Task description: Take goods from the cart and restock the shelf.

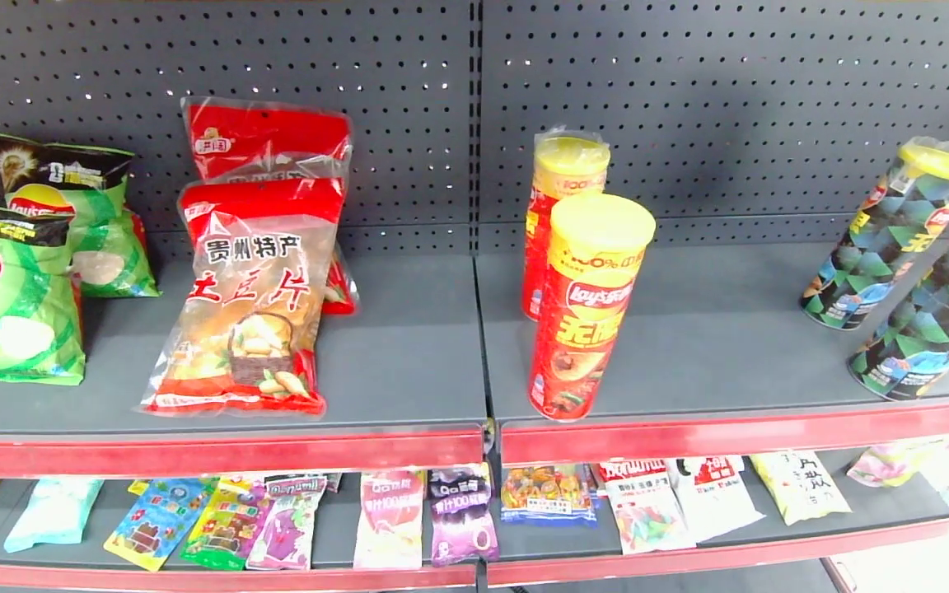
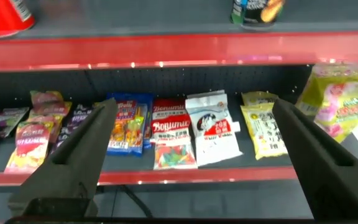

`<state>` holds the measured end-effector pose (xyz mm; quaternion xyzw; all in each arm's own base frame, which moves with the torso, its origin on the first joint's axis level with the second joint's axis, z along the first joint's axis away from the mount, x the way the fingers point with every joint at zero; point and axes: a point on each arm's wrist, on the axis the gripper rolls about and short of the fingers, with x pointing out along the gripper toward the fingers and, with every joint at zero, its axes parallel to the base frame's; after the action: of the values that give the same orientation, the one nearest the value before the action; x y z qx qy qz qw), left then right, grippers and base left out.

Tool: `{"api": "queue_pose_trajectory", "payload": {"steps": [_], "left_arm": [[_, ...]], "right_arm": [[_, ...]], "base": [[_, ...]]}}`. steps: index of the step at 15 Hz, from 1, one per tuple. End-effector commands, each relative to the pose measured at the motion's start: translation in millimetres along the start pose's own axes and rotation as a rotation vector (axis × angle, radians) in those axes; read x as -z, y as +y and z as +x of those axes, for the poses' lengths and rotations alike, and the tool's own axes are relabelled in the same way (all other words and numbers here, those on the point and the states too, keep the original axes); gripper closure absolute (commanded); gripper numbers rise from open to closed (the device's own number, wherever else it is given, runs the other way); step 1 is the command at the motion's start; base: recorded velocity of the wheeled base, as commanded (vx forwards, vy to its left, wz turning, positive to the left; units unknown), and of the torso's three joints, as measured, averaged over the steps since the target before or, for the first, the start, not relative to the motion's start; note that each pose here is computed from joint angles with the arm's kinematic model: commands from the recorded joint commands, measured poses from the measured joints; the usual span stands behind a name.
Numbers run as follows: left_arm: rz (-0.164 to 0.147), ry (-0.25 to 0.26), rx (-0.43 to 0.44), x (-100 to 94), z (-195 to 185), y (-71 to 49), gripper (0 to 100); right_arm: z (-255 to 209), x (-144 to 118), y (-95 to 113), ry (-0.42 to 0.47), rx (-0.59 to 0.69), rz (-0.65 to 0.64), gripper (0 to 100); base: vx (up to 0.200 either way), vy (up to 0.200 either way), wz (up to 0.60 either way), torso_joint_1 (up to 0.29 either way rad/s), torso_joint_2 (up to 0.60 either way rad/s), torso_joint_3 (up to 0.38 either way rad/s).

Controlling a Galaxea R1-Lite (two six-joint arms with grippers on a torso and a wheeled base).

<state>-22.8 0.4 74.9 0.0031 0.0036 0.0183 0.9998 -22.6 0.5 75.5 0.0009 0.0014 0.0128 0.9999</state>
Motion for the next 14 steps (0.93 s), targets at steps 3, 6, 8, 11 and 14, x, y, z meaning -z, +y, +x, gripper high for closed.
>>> {"api": "queue_pose_trajectory", "payload": {"steps": [3,6,8,11,14], "left_arm": [[0.0,0.001,-0.002,0.0,0.1,0.0,0],[0.0,0.001,0.0,0.0,0.1,0.0,0],[0.0,0.001,0.0,0.0,0.1,0.0,0],[0.0,0.001,0.0,0.0,0.1,0.0,0],[0.0,0.001,0.0,0.0,0.1,0.0,0]], "right_arm": [[-0.1,0.0,0.0,-0.001,0.001,-0.002,0],[-0.1,0.0,0.0,-0.001,0.001,-0.002,0],[-0.1,0.0,0.0,-0.001,0.001,-0.002,0],[-0.1,0.0,0.0,-0.001,0.001,-0.002,0],[-0.1,0.0,0.0,-0.001,0.001,-0.002,0]], "base": [[0.0,0.0,0.0,0.0,0.0,0.0],[0.0,-0.2,0.0,0.004,0.01,-0.002],[0.0,-0.2,0.0,0.01,0.0,-0.005],[0.0,-0.2,0.0,0.004,0.0,0.001],[0.0,-0.2,0.0,0.002,0.0,0.004]]}}
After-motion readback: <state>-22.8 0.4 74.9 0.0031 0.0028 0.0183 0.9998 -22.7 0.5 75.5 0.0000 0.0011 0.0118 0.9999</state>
